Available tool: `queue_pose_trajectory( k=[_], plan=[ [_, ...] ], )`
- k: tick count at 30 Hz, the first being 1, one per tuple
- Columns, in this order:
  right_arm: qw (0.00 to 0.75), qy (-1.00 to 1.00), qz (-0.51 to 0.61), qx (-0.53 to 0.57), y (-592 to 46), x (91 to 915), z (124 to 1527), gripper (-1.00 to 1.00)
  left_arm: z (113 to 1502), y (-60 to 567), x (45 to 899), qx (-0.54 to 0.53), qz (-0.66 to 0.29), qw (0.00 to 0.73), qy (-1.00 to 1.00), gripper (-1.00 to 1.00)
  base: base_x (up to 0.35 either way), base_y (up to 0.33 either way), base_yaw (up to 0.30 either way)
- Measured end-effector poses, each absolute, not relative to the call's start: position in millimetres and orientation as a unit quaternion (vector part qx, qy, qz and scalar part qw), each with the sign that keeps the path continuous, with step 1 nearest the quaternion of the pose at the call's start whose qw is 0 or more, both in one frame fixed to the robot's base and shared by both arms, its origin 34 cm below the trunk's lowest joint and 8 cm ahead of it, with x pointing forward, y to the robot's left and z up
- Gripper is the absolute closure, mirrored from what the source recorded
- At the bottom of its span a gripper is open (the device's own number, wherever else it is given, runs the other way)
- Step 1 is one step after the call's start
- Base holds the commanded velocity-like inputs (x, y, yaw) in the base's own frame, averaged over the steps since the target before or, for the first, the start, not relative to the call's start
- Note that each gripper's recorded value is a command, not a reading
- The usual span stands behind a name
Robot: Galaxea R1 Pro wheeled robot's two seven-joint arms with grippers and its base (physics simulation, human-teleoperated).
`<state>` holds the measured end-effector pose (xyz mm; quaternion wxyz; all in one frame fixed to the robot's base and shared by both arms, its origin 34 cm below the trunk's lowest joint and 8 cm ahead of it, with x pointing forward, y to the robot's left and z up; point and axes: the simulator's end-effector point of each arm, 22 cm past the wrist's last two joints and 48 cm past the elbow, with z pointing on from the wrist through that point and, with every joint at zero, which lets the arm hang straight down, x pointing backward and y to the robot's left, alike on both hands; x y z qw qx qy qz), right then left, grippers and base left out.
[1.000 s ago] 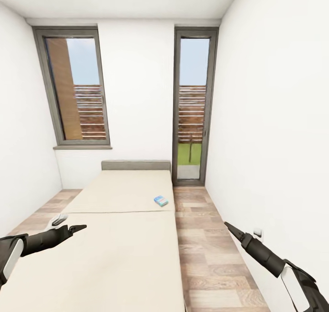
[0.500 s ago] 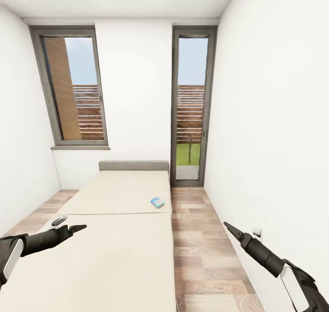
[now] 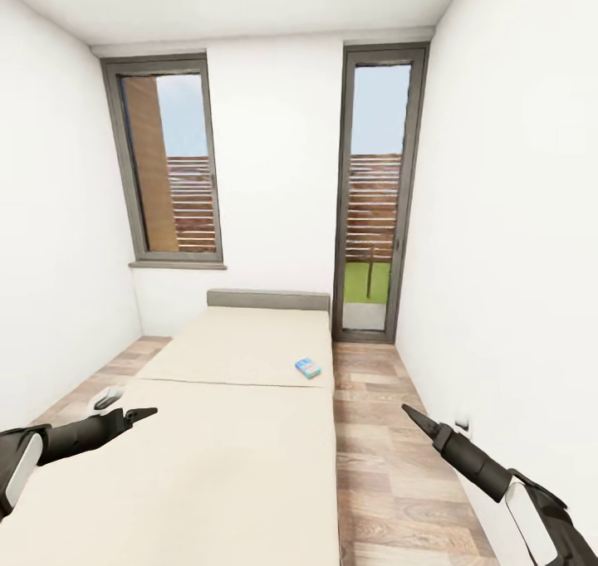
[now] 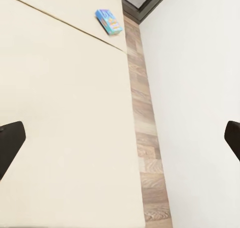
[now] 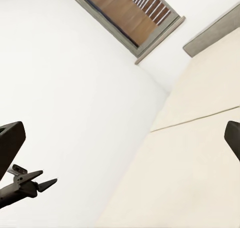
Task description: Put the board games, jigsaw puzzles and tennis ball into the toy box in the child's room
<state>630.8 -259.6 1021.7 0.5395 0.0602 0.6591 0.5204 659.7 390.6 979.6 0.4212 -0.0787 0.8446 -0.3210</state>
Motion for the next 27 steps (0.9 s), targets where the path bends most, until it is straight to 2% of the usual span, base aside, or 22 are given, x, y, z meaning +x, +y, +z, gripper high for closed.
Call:
queue_pose_trajectory(
  k=[18, 27],
  plan=[
    [0.536, 0.662, 0.520, 0.057, -255.5, 631.3, 1020.4, -1.00, 979.6, 390.4, 659.7, -0.079, -0.321, 0.421, 0.845, -1.00, 0.000, -0.003, 0.019],
    [0.530, 0.672, 0.514, 0.054, -250.0, 633.6, 1015.9, -1.00, 979.6, 390.6, 659.6, -0.079, -0.321, 0.421, 0.845, -1.00, 0.000, -0.150, 0.030]
  ],
)
